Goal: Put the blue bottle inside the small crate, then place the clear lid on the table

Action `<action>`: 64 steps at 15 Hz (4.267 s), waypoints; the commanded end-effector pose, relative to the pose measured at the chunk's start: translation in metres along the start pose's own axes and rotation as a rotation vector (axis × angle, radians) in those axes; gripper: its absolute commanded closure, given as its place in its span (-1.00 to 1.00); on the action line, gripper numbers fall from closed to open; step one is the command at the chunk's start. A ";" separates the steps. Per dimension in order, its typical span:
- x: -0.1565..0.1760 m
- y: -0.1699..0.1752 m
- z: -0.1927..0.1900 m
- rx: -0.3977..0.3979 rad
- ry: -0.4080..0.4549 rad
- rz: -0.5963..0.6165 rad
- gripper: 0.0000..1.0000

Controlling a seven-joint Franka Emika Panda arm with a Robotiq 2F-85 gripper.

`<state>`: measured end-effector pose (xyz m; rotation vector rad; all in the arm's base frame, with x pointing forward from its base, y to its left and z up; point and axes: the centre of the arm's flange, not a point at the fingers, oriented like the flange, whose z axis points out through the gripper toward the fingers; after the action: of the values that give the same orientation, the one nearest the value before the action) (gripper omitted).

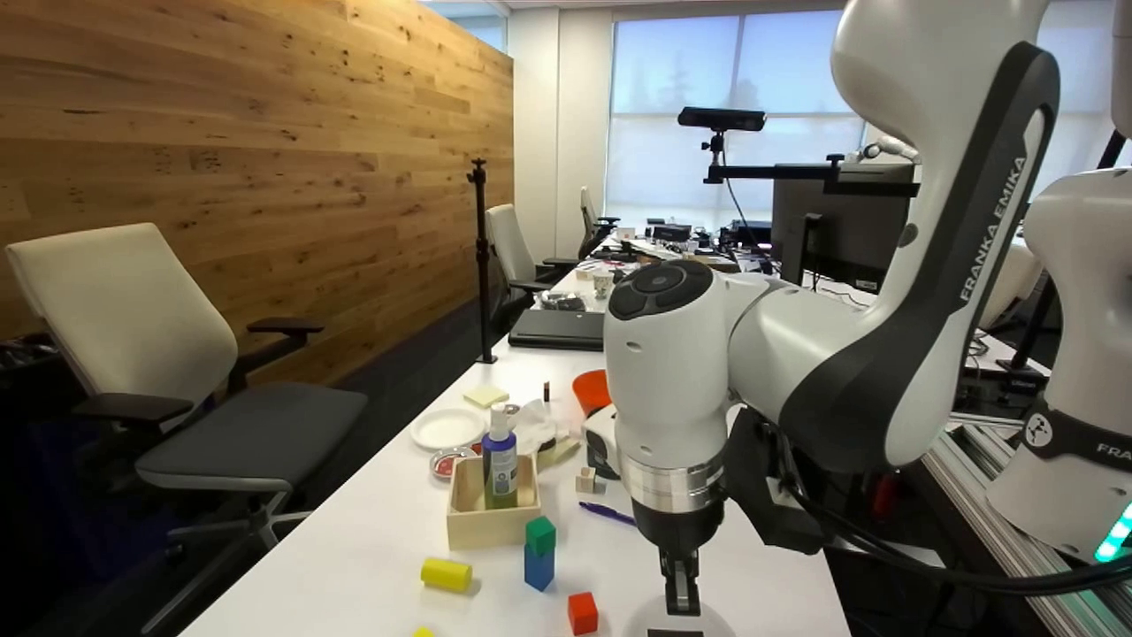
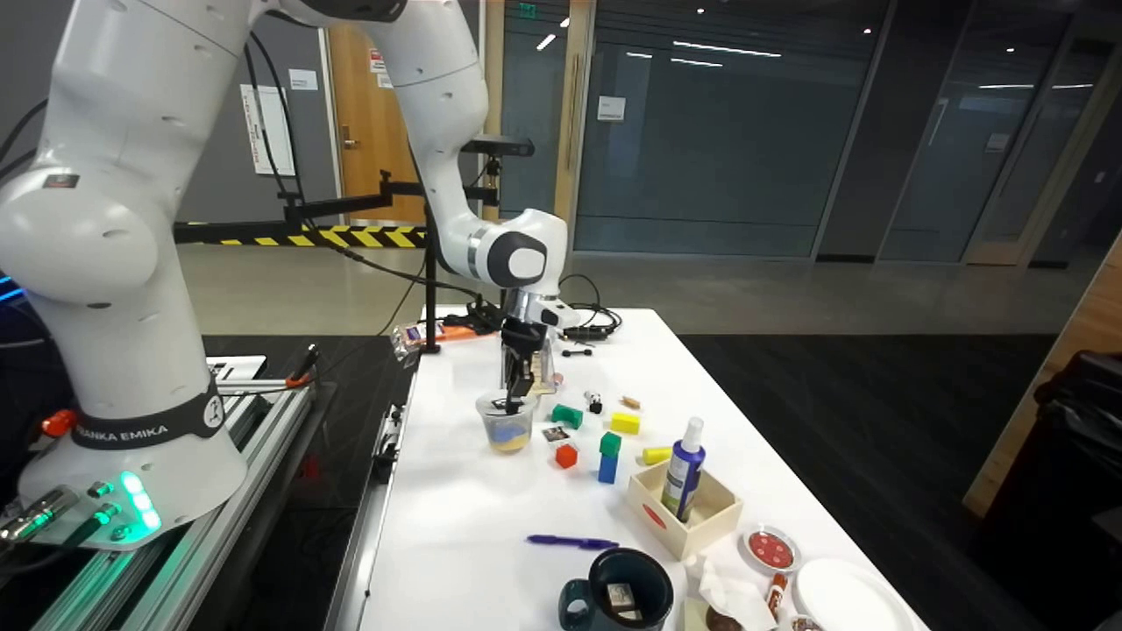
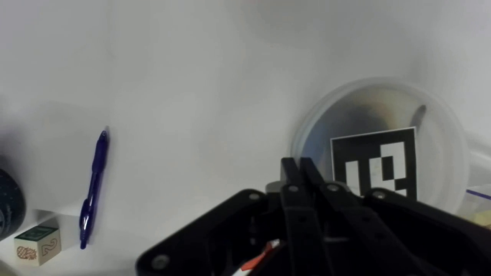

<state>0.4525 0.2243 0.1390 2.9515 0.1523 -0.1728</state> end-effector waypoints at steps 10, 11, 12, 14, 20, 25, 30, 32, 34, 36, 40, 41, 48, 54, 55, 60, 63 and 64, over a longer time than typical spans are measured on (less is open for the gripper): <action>0.016 0.049 0.032 0.052 -0.086 0.116 0.87; 0.017 0.048 0.031 0.052 -0.086 0.116 1.00; 0.017 0.047 0.030 0.052 -0.086 0.117 1.00; 0.018 0.044 0.025 0.050 -0.078 0.116 0.98; 0.011 0.021 -0.002 -0.002 -0.005 0.077 0.97; 0.005 -0.004 -0.021 -0.031 0.046 0.028 0.97; 0.016 0.006 -0.001 -0.006 -0.014 0.053 0.97; 0.018 0.015 0.007 0.003 -0.036 0.073 0.97; 0.019 0.025 0.011 0.021 -0.049 0.084 0.97; 0.018 0.033 0.010 0.045 -0.044 0.088 0.97; 0.018 0.040 -0.008 0.118 -0.061 0.043 0.97; 0.020 0.041 -0.009 0.139 -0.081 0.038 0.97; 0.023 0.051 -0.003 0.267 -0.210 0.009 0.97; 0.026 0.061 0.006 0.334 -0.172 -0.004 0.97; 0.027 0.064 0.007 0.351 -0.162 -0.006 0.97; 0.028 0.087 0.020 0.450 -0.101 0.040 0.97; 0.022 0.105 0.025 0.485 -0.076 0.088 0.97; 0.020 0.111 0.026 0.493 -0.069 0.107 0.97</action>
<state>0.4944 0.1298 0.1294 3.3691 -0.0083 -0.3863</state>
